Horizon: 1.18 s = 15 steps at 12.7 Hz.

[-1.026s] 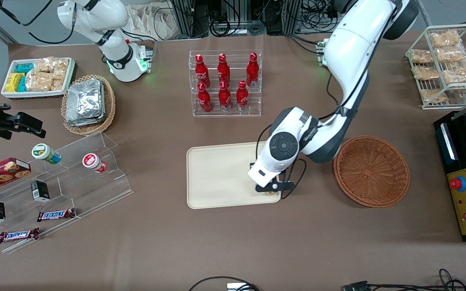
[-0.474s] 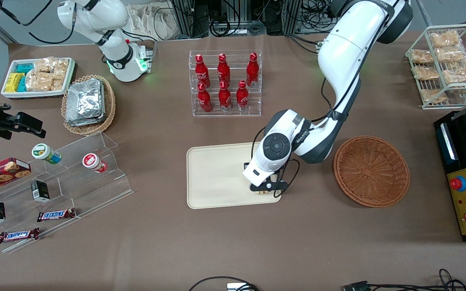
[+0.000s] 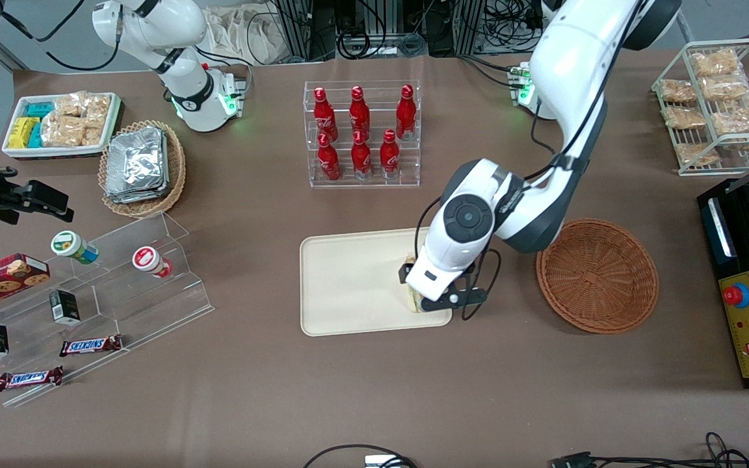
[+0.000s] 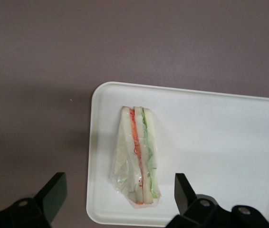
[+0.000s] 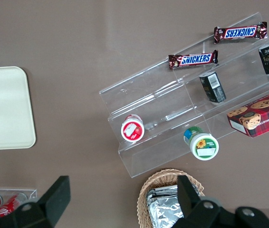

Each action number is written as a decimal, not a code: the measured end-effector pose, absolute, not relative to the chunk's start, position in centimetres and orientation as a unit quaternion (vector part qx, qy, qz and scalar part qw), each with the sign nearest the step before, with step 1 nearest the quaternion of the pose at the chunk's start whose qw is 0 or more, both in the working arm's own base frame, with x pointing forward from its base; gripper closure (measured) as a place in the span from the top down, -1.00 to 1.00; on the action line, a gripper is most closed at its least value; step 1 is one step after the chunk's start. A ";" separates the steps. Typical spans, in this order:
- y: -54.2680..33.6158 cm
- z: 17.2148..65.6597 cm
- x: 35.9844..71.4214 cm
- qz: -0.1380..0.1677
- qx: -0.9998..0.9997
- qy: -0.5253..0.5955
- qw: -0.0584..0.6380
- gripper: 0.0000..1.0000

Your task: Place sandwich from basket to tray

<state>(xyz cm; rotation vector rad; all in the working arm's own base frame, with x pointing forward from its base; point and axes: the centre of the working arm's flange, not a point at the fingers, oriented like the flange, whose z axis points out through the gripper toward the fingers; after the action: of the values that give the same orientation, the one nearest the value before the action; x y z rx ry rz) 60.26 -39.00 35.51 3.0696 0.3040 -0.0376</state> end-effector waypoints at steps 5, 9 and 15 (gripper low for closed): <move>-31.9 36.5 57.4 -0.016 0.992 0.124 0.004 1.00; -23.9 39.7 55.7 -0.032 0.997 0.072 -0.019 1.00; -8.1 48.2 60.1 -0.027 0.993 0.118 -0.015 1.00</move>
<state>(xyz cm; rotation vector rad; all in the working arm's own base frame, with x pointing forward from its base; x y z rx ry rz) 60.09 -8.14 48.16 3.1487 0.3749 -0.0846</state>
